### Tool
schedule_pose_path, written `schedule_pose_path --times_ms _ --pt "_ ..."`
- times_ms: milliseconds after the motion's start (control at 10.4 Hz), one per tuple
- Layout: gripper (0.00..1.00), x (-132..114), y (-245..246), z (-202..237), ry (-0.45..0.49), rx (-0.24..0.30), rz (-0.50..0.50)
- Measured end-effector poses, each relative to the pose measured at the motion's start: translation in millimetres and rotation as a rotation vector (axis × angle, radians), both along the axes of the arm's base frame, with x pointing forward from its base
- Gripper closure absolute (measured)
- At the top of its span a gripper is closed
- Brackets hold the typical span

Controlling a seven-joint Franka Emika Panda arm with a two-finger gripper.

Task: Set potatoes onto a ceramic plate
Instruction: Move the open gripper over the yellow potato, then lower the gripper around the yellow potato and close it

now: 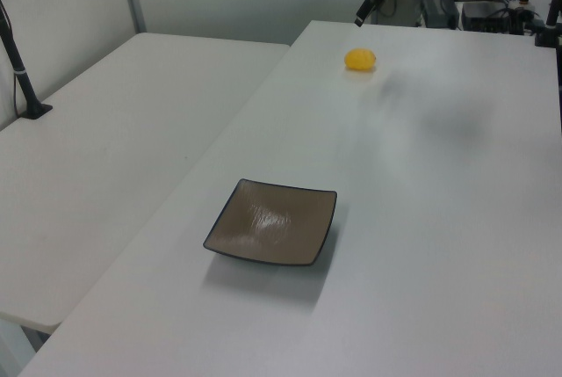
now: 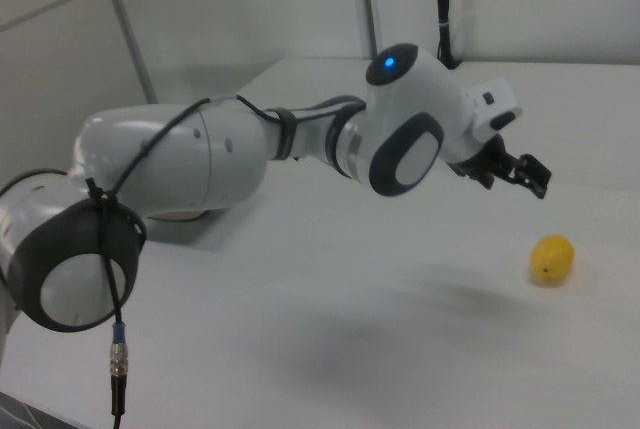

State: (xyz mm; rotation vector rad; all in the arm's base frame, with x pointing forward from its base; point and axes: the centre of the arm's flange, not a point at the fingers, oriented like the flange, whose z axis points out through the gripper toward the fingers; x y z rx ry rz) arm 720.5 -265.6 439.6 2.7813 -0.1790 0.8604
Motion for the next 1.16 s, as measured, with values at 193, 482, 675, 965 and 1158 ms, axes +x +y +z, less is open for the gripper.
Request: schedule_pose_path --times_ms 193,482,675,965,1158 --pt "0.0 6 -15 -25 -0.024 -0.016 -0.013" --pt "0.0 16 -31 -71 -0.062 -0.042 -0.022" --pt "0.0 19 -35 -96 -0.056 -0.028 -0.023" --pt "0.0 21 -42 -119 -0.047 -0.011 -0.03" --pt "0.0 23 -41 -139 -0.055 -0.005 -0.027"
